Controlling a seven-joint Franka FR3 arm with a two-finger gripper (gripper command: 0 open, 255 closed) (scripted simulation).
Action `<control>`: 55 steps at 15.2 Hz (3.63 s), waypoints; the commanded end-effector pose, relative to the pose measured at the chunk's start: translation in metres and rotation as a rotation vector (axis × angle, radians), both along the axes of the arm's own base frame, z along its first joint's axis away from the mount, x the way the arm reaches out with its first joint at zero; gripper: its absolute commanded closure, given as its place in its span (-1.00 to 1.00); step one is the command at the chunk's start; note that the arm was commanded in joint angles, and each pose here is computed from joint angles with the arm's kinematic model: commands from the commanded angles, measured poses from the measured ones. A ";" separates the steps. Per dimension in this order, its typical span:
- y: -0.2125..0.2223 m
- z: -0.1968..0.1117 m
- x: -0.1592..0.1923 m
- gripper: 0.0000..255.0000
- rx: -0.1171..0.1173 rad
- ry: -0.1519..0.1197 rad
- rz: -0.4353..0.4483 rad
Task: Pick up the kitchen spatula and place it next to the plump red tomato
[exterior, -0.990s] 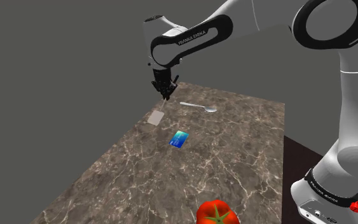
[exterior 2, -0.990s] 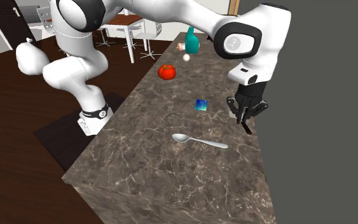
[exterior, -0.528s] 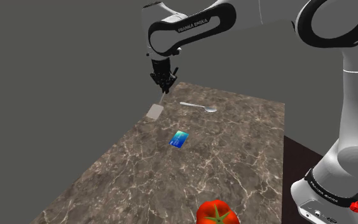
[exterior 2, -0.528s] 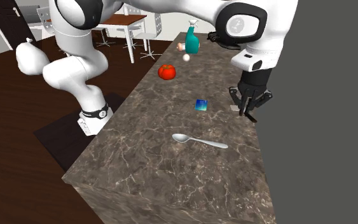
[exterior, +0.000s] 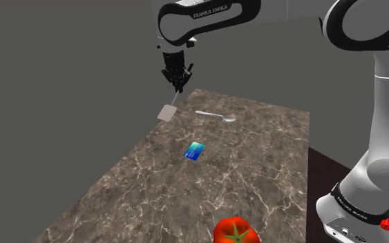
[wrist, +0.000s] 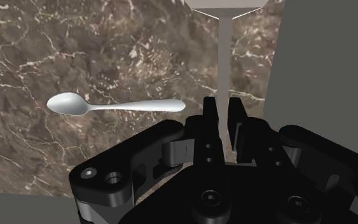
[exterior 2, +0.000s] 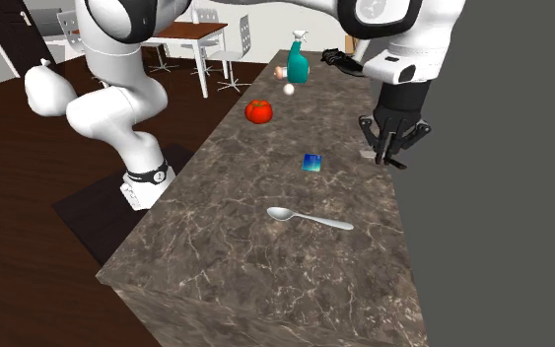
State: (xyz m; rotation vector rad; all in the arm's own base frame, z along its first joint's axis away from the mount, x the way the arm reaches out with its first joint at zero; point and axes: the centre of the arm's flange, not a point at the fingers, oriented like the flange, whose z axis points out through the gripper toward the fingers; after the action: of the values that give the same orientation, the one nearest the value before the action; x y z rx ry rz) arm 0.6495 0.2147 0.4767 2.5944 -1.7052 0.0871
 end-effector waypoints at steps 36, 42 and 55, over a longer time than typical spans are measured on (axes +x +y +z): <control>0.276 0.007 -0.370 1.00 0.000 0.000 0.000; 0.323 0.007 -0.433 1.00 0.000 0.000 0.000; 0.394 -0.014 -0.529 1.00 0.000 0.000 0.000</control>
State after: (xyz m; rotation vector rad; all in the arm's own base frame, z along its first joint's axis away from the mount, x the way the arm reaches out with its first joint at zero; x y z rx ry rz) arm 0.1208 0.6096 0.4678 2.5943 -1.7042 0.0867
